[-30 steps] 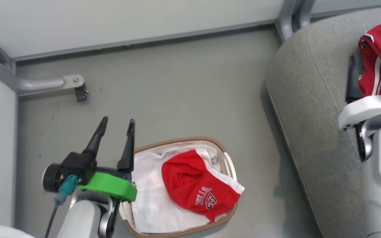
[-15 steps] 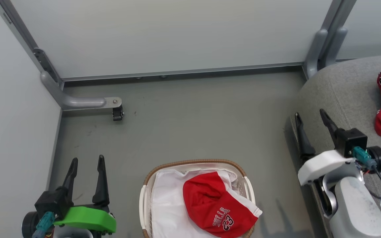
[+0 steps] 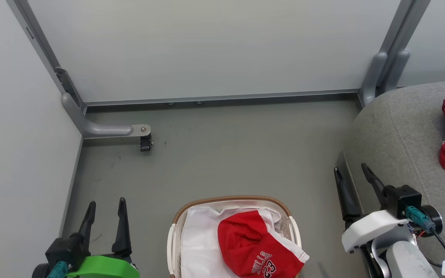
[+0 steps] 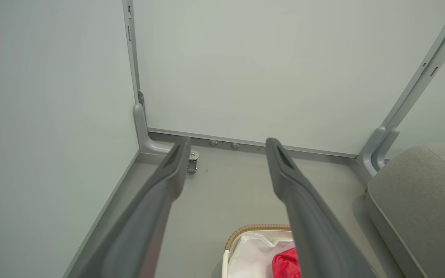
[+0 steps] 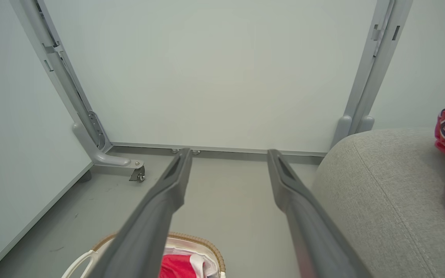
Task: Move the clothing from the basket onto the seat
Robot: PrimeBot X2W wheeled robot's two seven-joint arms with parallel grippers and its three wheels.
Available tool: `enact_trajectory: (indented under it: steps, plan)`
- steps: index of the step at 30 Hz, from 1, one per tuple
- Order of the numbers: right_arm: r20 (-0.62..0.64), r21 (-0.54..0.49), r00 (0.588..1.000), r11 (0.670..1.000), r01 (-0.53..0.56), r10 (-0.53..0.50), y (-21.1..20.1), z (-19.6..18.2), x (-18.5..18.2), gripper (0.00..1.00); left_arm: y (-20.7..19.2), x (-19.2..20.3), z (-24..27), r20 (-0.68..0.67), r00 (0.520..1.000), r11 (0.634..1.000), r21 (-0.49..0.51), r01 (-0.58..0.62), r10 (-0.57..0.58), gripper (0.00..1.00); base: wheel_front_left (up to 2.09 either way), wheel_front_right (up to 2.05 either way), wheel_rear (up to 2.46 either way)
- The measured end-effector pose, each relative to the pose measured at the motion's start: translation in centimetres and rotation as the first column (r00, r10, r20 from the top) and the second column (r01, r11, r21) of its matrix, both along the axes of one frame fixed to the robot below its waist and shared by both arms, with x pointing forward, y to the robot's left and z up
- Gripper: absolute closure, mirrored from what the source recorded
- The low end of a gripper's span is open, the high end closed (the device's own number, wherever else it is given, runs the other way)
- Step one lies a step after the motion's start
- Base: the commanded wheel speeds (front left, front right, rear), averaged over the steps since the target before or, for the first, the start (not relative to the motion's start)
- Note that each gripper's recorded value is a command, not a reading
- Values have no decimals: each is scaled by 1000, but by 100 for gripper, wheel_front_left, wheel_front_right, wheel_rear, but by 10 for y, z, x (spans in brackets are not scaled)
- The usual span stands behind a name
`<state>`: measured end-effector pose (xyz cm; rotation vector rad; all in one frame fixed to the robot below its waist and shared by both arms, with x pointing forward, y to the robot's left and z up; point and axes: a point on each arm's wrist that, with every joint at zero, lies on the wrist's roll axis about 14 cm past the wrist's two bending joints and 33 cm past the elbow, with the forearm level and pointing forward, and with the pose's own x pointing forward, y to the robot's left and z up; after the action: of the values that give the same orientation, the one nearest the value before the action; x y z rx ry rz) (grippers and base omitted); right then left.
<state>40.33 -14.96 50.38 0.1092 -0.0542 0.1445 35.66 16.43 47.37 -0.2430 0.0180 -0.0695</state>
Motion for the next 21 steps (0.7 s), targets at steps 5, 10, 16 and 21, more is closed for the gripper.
enact_trajectory:
  steps: [5, 10, 16, 21]
  plan:
    - [8, -1, 1000, 1000, 4, -4, -2, 3, -2, 0, -4, 1, -1, -3, 1000, 1000, -3, 10, -10, 0, 0, 0, 0]
    - [8, -2, 1000, 1000, 1, -1, -1, 3, -3, 0, -5, 1, -1, -5, 1000, 1000, -7, 13, -13, 0, 0, 0, 0]
    - [8, -2, 1000, 1000, -7, 7, 2, 3, -2, 0, -4, 0, -2, -8, 1000, 1000, -7, 10, -10, 0, 0, 0, 0]
    - [7, -3, 1000, 1000, -11, 11, 3, 2, -2, 0, -4, -1, -2, -8, 1000, 1000, -7, 9, -9, 0, 0, 0, 0]
